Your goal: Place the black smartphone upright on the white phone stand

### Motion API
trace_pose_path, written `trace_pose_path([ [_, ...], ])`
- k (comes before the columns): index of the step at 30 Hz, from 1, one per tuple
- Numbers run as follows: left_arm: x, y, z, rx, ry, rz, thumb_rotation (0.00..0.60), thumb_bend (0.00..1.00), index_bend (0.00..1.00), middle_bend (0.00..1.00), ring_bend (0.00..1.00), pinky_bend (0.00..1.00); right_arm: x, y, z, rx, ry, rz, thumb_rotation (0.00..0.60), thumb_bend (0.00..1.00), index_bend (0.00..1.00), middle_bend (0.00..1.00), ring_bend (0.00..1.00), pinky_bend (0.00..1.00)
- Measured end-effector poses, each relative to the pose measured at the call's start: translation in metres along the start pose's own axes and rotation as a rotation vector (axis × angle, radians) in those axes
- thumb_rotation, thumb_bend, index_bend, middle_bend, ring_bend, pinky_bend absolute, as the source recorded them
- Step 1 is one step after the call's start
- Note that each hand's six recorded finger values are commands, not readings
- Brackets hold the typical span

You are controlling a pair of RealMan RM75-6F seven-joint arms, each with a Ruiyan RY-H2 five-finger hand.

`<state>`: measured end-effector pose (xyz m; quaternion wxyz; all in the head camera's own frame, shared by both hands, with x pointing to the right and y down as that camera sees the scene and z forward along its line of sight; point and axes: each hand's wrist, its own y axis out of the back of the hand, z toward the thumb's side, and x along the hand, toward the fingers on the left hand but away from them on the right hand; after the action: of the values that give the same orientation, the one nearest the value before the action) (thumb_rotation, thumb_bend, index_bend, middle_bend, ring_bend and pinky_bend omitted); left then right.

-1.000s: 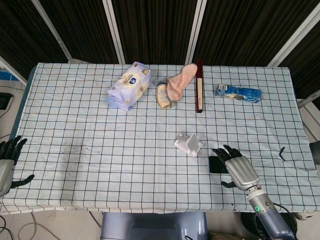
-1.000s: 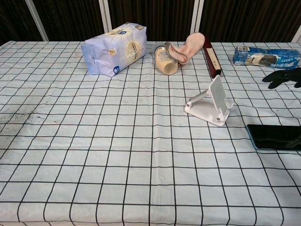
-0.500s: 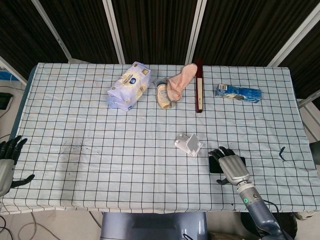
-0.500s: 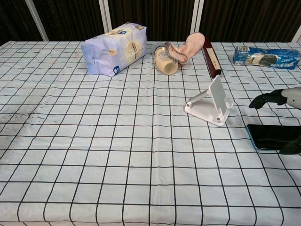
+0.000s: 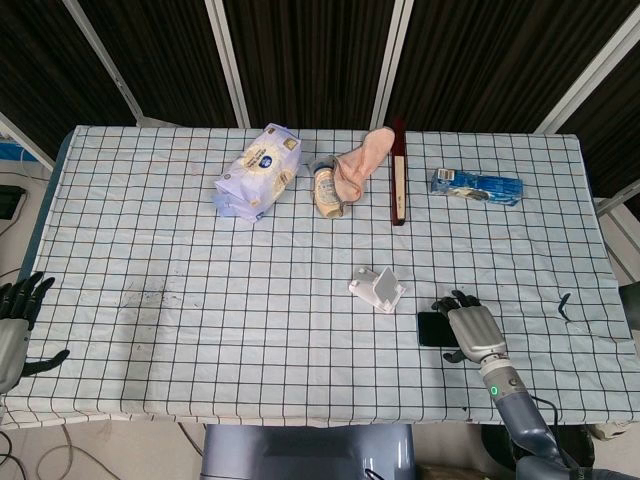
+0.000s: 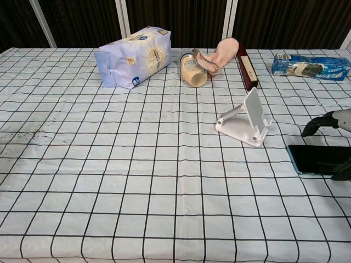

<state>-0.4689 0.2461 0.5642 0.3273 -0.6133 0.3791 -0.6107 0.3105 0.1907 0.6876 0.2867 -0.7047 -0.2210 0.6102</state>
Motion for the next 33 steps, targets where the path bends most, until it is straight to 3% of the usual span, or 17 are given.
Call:
trace_pose_path([
  [21,0.0,0.0,0.0,0.001,0.001,-0.001,0.6,0.0,0.0,0.0,0.0,0.0,-0.006,-0.008,-0.02,0.003,-0.072,0.023,0.6,0.16,0.3,0.26,0.12,0.17],
  [33,0.0,0.0,0.0,-0.001,0.004,-0.004,0.6,0.0,0.0,0.0,0.0,0.0,-0.009,-0.012,-0.022,-0.002,-0.091,0.034,0.6,0.23,0.31,0.29,0.12,0.17],
])
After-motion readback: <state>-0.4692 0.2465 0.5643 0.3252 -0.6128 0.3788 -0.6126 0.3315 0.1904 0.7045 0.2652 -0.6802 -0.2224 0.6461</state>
